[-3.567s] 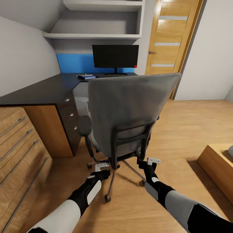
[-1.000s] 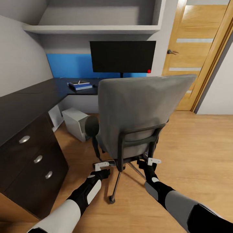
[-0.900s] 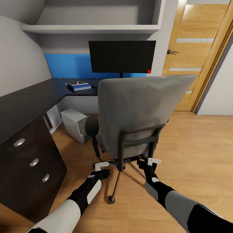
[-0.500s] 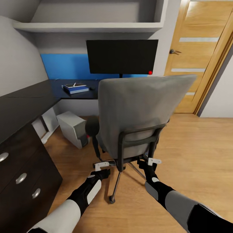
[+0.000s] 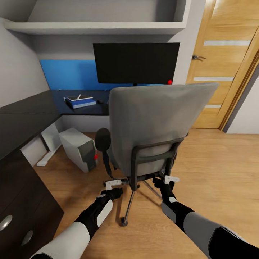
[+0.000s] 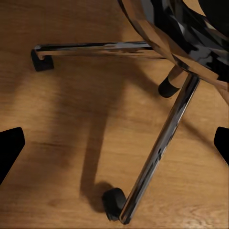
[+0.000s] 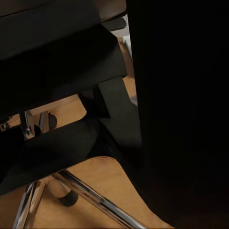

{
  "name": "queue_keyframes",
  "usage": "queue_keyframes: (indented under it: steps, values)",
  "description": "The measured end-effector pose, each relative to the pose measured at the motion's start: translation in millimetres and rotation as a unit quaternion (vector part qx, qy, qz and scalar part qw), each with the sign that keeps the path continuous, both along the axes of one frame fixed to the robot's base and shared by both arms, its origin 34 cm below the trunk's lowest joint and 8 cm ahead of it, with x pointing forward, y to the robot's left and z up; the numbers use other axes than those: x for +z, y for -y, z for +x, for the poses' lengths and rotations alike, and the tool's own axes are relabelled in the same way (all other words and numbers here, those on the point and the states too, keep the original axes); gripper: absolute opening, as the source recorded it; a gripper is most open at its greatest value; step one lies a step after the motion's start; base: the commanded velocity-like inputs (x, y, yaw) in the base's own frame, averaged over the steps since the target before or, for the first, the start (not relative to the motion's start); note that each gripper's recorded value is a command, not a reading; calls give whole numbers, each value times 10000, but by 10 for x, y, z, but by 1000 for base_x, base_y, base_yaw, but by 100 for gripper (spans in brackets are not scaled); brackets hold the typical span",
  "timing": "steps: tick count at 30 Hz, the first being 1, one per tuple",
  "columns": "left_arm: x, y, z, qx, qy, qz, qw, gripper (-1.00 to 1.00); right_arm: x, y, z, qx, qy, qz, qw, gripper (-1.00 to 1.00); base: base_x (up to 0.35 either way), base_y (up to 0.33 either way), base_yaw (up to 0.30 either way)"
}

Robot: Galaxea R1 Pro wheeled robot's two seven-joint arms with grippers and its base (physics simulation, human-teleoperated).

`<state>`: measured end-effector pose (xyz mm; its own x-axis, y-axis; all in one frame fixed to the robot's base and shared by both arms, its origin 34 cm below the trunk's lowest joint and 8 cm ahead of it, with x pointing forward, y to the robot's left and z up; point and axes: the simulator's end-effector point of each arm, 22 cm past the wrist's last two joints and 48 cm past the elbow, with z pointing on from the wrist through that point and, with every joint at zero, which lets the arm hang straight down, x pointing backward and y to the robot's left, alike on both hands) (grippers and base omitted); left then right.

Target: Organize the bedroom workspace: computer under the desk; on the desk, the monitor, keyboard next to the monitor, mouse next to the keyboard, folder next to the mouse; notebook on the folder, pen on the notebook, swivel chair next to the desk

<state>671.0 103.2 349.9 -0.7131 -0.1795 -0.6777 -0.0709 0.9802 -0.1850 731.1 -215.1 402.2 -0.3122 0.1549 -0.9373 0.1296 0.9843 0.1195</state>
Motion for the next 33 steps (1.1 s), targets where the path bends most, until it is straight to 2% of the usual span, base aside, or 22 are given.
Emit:
queue_keyframes:
  steps: [6,20,25,33]
  values:
    - [5,4,5,-7,8,-2,10000,100,-2,-12,0,36,-3,-24,10000,100,201,0,0]
    - [1,2,3,-2,-2,-2,10000,100,-11,-4,-4,30,-12,-32,10000,100,13,0,0]
    - [-5,2,0,-2,-6,-2,10000,100,-20,4,-7,26,-21,-40,10000,100,-127,0,0]
    - [-5,2,2,-2,-4,-1,10000,100,-25,6,-9,26,-25,-42,10000,100,-289,0,0]
